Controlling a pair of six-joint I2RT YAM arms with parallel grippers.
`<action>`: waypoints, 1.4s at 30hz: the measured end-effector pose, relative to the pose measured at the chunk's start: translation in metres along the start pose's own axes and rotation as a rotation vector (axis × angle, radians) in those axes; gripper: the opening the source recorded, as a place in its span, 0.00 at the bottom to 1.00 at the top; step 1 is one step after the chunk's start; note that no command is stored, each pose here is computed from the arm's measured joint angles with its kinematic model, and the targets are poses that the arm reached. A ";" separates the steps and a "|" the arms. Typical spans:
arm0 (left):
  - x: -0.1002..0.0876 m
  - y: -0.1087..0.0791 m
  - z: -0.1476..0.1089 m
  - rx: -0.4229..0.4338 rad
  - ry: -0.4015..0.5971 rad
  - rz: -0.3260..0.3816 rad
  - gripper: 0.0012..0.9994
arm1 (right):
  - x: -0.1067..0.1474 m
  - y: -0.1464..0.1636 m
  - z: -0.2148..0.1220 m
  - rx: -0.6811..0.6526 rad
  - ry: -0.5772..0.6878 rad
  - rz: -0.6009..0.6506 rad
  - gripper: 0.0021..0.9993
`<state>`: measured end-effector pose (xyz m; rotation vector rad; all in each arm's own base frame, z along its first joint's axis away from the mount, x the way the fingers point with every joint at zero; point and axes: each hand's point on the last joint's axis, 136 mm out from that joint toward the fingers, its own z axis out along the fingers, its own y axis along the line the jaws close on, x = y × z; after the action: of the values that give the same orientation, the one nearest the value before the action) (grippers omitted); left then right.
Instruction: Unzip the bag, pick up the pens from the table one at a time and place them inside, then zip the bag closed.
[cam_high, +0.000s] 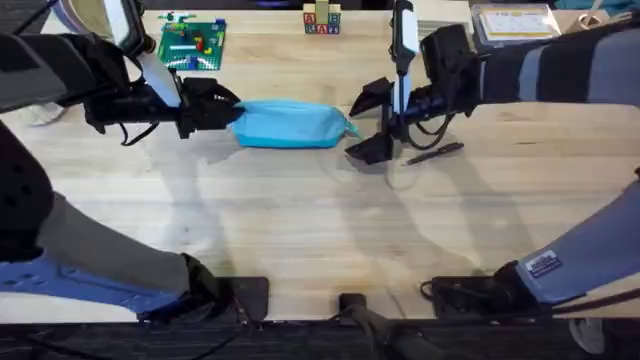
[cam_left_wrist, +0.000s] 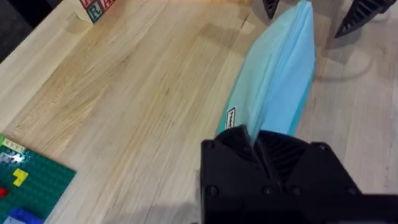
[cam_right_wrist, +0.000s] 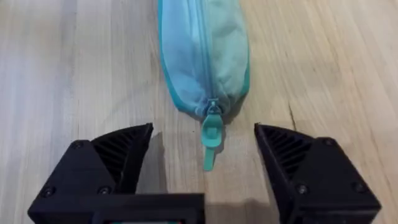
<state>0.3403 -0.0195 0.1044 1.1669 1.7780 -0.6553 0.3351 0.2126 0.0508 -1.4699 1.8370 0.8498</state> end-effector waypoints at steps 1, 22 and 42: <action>0.000 0.000 0.000 0.000 0.000 0.000 0.04 | 0.000 0.000 0.000 0.001 0.000 -0.001 1.00; 0.000 0.000 0.000 0.000 0.000 0.000 0.04 | -0.002 -0.004 0.001 0.012 -0.009 -0.018 0.93; 0.000 0.000 0.000 0.000 0.000 0.000 0.04 | 0.003 -0.009 0.007 0.016 -0.015 -0.022 0.86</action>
<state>0.3403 -0.0195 0.1044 1.1669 1.7785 -0.6555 0.3442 0.2150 0.0431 -1.4675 1.8096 0.8315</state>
